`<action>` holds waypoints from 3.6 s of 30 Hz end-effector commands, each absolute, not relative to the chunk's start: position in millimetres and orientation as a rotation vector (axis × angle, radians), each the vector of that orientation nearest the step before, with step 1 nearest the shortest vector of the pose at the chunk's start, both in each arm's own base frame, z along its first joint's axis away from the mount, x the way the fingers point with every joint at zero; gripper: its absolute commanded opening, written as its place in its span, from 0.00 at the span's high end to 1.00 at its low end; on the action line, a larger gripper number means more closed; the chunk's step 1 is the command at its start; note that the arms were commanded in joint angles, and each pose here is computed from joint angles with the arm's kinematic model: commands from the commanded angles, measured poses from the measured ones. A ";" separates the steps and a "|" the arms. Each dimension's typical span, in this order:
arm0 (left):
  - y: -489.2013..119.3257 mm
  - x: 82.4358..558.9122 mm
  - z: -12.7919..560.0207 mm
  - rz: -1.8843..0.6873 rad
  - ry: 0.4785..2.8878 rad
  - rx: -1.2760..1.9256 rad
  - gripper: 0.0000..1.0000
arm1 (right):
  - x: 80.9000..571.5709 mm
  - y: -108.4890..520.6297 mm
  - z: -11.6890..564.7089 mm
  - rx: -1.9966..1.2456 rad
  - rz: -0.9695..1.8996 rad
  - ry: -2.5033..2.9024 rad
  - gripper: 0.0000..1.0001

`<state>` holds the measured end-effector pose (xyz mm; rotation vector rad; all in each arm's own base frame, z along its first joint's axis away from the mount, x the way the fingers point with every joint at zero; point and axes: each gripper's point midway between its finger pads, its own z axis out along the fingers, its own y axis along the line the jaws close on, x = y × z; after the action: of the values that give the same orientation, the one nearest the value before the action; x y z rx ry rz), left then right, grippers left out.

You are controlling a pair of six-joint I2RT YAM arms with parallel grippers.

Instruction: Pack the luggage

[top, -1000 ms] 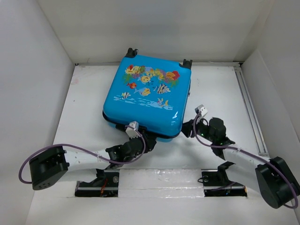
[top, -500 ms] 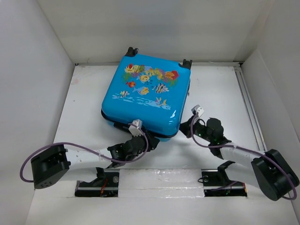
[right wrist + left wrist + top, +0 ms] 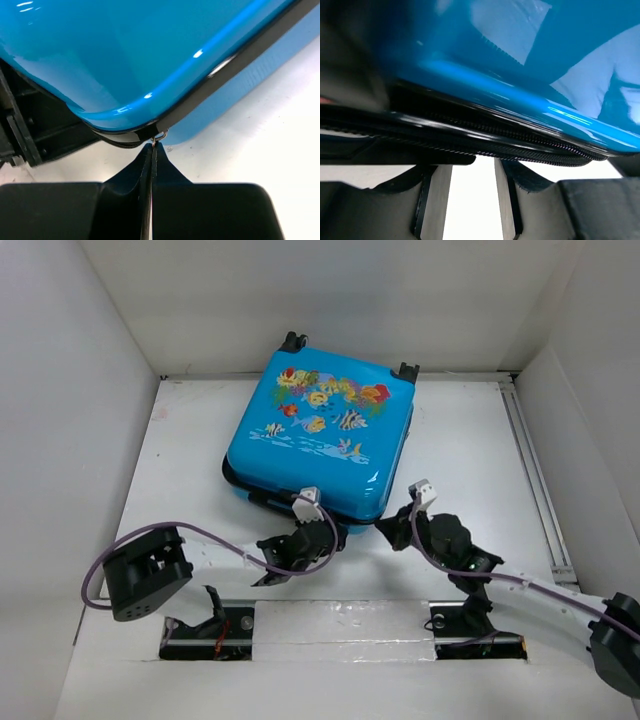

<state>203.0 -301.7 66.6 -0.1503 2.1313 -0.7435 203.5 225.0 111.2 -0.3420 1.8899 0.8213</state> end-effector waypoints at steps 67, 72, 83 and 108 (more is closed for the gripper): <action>-24.8 361.3 120.2 -0.470 1.811 -0.875 1.00 | 137.4 314.5 146.9 -0.545 0.954 1.981 1.00; -54.6 349.4 114.1 -0.500 1.830 -0.786 1.00 | 162.0 307.6 153.4 -0.516 0.920 1.967 1.00; -124.7 288.1 86.1 -0.677 1.928 -0.654 1.00 | 255.1 250.1 205.5 -0.366 0.813 1.865 1.00; -284.5 194.2 137.3 -1.168 1.973 -0.328 1.00 | 181.2 357.4 154.4 -0.708 0.877 2.011 1.00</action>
<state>267.0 -169.2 124.3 -0.6300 1.7281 -0.5827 204.8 302.5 115.9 -0.5923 2.1250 0.5826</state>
